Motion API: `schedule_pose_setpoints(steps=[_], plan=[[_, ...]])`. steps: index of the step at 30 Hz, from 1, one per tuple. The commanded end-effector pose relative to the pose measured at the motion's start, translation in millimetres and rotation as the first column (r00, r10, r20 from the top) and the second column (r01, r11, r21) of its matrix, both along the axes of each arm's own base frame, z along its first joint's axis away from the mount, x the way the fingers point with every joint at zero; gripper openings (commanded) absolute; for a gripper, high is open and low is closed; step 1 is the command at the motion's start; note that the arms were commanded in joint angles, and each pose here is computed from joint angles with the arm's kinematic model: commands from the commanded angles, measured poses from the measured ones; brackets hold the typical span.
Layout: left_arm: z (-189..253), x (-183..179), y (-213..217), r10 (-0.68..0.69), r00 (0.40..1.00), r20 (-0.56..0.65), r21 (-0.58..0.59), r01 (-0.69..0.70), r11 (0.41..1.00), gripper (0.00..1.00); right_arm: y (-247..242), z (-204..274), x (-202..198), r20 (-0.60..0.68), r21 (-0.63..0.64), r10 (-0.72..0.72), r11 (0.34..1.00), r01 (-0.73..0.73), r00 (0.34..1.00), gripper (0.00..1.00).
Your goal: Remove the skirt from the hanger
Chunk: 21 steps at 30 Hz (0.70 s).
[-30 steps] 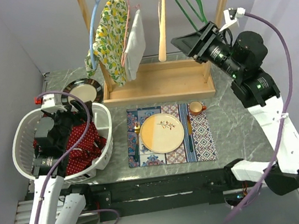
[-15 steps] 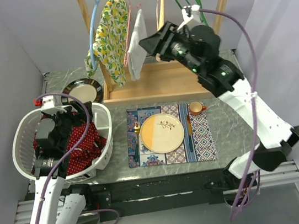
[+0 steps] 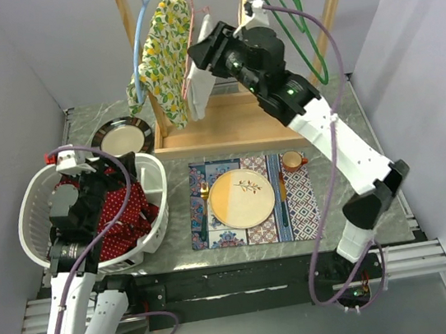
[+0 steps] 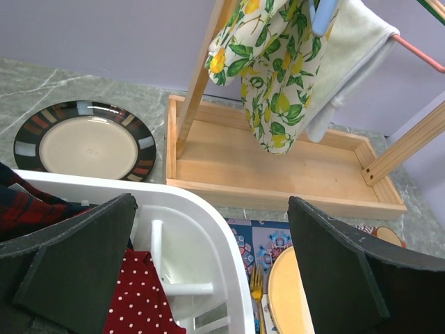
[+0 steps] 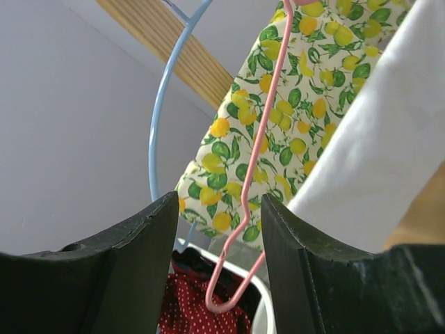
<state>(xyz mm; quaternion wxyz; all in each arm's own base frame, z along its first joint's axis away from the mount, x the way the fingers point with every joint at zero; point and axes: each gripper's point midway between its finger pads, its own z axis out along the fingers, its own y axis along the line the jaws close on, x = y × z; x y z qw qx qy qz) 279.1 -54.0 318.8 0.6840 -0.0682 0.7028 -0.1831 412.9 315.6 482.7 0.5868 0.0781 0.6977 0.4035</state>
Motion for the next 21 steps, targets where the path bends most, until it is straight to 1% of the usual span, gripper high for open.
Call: schedule_pose_setpoints(steps=[1,5,11,12,13,15,16,19,21], plan=[[12,-2,-6,-0.031,0.999,0.043,-0.015,0.032,0.999,0.97,13,20,18,0.067,0.058,-0.012,0.998,0.008,0.998,0.58],[17,-5,-6,-0.035,0.998,0.059,-0.017,0.036,0.999,0.97,15,17,31,0.069,0.08,-0.047,0.996,0.042,0.996,0.57],[18,-7,-7,-0.039,0.997,0.066,-0.02,0.04,0.999,0.97,24,7,42,0.063,0.108,-0.053,0.993,0.046,0.997,0.55],[17,-6,-8,-0.045,0.997,0.062,-0.018,0.046,0.999,0.97,25,7,44,0.068,0.105,-0.045,0.994,0.038,0.997,0.54],[17,-6,-8,-0.044,0.997,0.065,-0.019,0.045,0.999,0.97,30,1,48,0.066,0.097,-0.038,0.995,0.031,0.997,0.49],[18,-7,-9,-0.048,0.997,0.067,-0.018,0.05,0.999,0.97,33,6,50,0.082,0.096,-0.021,0.995,0.013,0.996,0.42],[18,-7,-9,-0.048,0.997,0.068,-0.018,0.05,0.999,0.97,35,2,55,0.076,0.095,-0.018,0.995,0.011,0.997,0.36],[18,-7,-9,-0.053,0.996,0.067,-0.018,0.054,0.998,0.97,35,6,58,0.083,0.109,-0.001,0.994,-0.008,0.997,0.33],[20,-8,-9,-0.05,0.996,0.076,-0.02,0.051,0.998,0.97,35,5,61,0.081,0.122,-0.004,0.992,-0.006,0.997,0.34]])
